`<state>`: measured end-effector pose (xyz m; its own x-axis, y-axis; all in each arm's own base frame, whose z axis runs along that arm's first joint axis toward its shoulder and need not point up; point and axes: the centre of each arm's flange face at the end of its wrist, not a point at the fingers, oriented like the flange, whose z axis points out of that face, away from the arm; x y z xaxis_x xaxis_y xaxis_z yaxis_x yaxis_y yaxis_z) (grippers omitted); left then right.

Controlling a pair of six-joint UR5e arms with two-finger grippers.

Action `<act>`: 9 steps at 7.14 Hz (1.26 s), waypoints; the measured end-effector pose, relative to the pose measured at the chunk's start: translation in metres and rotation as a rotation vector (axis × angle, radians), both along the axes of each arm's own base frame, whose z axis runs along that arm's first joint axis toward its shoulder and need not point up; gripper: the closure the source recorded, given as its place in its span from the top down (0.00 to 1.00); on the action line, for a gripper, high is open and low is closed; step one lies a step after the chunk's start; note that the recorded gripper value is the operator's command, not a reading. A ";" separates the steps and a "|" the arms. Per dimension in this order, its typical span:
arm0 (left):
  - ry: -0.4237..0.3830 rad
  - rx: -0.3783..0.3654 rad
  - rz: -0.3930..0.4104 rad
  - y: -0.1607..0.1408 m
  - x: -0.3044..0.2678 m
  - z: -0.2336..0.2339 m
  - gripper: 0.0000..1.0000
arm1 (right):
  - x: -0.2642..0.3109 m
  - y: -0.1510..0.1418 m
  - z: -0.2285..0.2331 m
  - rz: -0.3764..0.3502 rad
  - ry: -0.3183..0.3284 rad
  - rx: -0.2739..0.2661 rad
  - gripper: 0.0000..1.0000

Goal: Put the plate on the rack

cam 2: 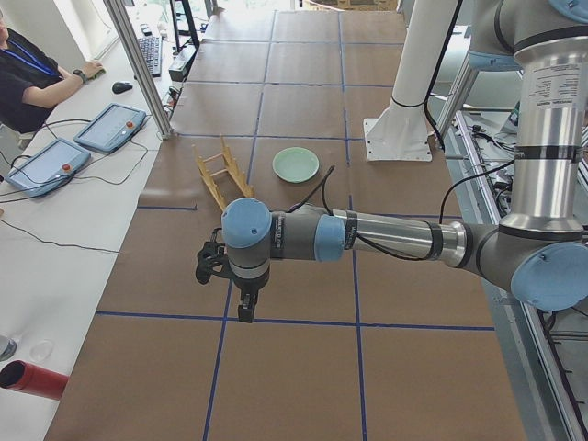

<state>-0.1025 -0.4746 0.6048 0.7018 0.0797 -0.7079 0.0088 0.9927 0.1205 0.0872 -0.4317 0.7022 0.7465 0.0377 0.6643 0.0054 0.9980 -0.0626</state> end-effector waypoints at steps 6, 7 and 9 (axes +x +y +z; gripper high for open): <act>0.169 0.106 0.038 -0.024 0.038 -0.074 1.00 | 0.000 0.000 0.000 0.001 0.000 0.001 1.00; 0.196 0.094 0.044 -0.041 0.074 -0.108 1.00 | 0.000 0.000 0.000 0.001 0.000 0.001 1.00; 0.269 0.029 0.000 -0.059 0.166 -0.190 1.00 | 0.000 0.000 0.000 0.001 0.000 0.000 1.00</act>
<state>0.0635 -0.5334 0.4152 0.4889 0.1026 -0.8663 0.0443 0.9889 0.1421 0.0876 -0.4316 0.7021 0.7465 0.0383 0.6643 0.0044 0.9980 -0.0624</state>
